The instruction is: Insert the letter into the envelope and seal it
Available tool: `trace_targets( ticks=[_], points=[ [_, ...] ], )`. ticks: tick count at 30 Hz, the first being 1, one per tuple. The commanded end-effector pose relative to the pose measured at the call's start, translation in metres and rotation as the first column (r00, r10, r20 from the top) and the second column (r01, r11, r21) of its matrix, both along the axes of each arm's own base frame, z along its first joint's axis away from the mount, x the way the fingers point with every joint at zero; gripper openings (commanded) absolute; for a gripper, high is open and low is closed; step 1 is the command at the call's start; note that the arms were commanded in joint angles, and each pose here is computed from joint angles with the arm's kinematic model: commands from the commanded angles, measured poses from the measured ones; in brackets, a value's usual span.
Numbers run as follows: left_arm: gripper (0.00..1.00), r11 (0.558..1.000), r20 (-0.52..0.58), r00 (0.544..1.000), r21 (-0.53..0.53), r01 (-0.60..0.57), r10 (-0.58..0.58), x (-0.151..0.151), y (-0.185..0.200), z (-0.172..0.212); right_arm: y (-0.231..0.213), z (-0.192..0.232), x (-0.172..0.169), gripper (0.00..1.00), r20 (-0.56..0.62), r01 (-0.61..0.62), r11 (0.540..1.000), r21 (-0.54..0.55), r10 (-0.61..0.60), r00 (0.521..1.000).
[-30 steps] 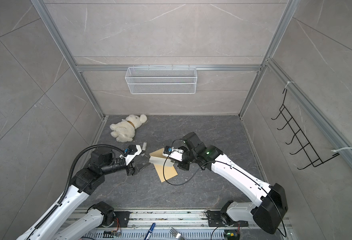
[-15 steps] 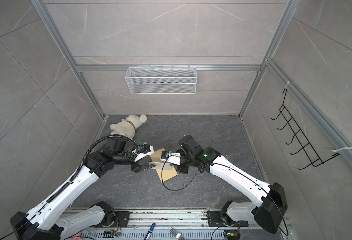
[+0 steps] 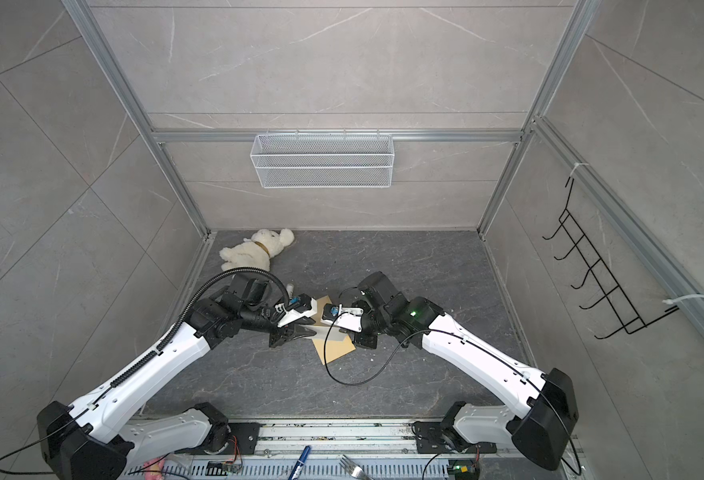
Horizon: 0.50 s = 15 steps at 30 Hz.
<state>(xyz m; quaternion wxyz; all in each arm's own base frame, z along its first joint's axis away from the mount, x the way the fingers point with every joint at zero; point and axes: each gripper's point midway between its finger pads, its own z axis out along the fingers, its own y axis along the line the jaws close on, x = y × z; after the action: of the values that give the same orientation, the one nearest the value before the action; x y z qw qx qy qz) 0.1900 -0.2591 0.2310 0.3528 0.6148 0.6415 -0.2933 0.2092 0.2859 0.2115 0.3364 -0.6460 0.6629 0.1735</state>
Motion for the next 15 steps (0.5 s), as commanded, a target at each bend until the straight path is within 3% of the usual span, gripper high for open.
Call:
trace_targets(
  ticks=[1,4,11,13,15],
  points=[
    [0.12,0.997,-0.018,0.999,-0.066,-0.030,0.029,0.004,-0.008,0.004,0.001,0.005,-0.002,0.04,0.003,0.015,0.999,0.031,-0.015,1.000],
    [0.00,0.991,-0.038,0.997,-0.107,-0.075,0.072,0.010,-0.012,0.004,0.003,0.011,0.000,0.12,0.012,0.029,0.998,0.060,-0.030,0.999],
    [0.00,0.931,-0.111,0.974,-0.290,-0.223,0.199,0.029,-0.021,0.024,-0.007,0.042,0.024,0.42,0.121,0.198,0.955,0.219,-0.228,0.966],
    [0.00,0.892,-0.148,0.955,-0.346,-0.292,0.256,0.038,-0.021,0.036,-0.010,0.058,0.025,0.60,0.132,0.227,0.920,0.320,-0.280,0.951],
    [0.00,0.850,-0.191,0.936,-0.395,-0.348,0.294,0.045,-0.020,0.046,-0.014,0.073,0.023,0.91,0.113,0.249,0.866,0.433,-0.327,0.938]
  ],
)
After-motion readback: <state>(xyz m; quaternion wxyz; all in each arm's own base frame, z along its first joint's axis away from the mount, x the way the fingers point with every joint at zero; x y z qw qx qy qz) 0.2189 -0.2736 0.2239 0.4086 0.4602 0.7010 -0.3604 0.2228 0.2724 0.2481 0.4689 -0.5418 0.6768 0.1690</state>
